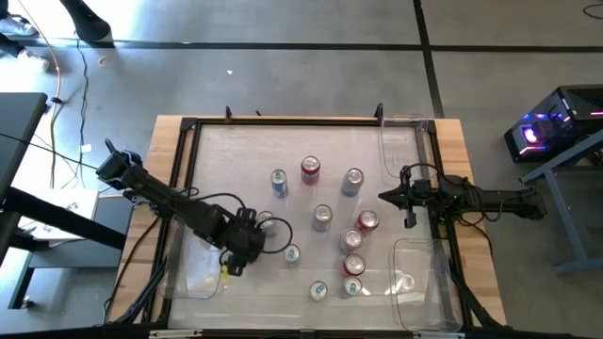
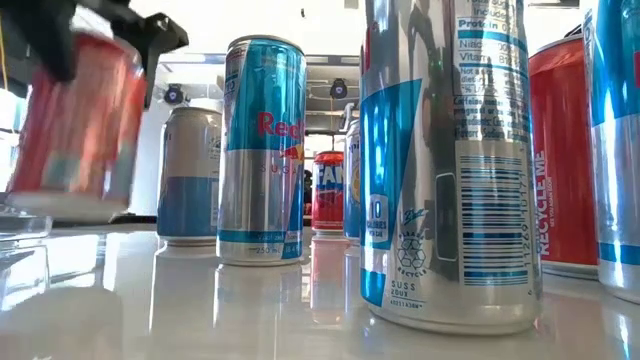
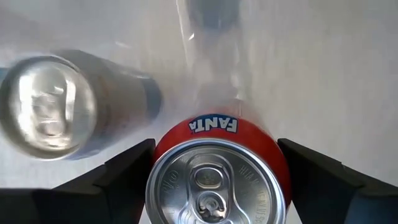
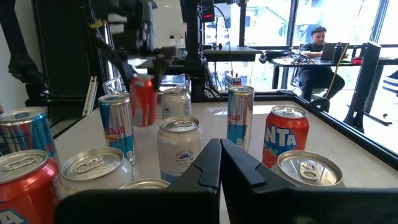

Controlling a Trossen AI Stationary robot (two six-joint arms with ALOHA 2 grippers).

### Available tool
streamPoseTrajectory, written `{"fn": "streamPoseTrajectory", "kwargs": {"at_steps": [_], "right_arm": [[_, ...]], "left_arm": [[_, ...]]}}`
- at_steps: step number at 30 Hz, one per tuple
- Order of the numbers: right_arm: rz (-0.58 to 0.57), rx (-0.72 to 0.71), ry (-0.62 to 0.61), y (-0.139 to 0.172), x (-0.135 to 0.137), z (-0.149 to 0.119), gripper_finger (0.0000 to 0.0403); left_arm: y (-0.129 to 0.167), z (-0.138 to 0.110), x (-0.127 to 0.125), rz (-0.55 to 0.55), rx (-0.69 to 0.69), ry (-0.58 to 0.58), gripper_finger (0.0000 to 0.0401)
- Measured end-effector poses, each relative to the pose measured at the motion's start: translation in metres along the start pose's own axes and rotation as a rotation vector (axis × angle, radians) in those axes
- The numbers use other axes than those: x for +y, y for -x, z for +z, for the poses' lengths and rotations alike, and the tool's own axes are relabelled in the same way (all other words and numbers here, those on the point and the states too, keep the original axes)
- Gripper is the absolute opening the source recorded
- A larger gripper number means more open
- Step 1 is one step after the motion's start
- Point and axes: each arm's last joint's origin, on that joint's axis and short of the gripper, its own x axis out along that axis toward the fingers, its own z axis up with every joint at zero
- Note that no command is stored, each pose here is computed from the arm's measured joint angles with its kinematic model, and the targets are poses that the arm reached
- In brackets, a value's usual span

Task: Sort soda cans
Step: Put the bottom left red soda can into the bottom left transparent bin

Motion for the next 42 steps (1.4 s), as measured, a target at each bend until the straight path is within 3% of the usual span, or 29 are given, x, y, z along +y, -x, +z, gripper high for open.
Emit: {"fn": "streamPoseTrajectory", "kwargs": {"at_steps": [8,13,21,24,32,39,42], "right_arm": [[0.0,0.0,0.0,0.0,0.0,0.0,0.0],[0.0,0.0,0.0,0.0,0.0,0.0,0.0],[0.0,0.0,0.0,0.0,0.0,0.0,0.0],[-0.001,0.0,0.0,0.0,0.0,0.0,0.0],[0.0,0.001,0.0,0.0,0.0,0.0,0.0],[0.0,0.001,0.0,0.0,0.0,0.0,0.0],[0.0,0.001,0.0,0.0,0.0,0.0,0.0]], "left_arm": [[0.038,0.014,-0.002,-0.008,-0.039,0.208,0.0302],[0.062,0.013,0.0,0.066,-0.018,0.411,0.0301],[0.1,-0.008,-0.001,0.221,0.085,0.641,0.0301],[0.108,-0.013,-0.012,0.164,0.019,0.759,0.0301],[0.118,-0.041,-0.057,0.099,0.071,0.995,0.0301],[0.123,-0.065,-0.089,0.089,0.101,1.182,0.0301],[0.113,-0.077,-0.101,0.135,0.169,1.245,0.0301]]}}
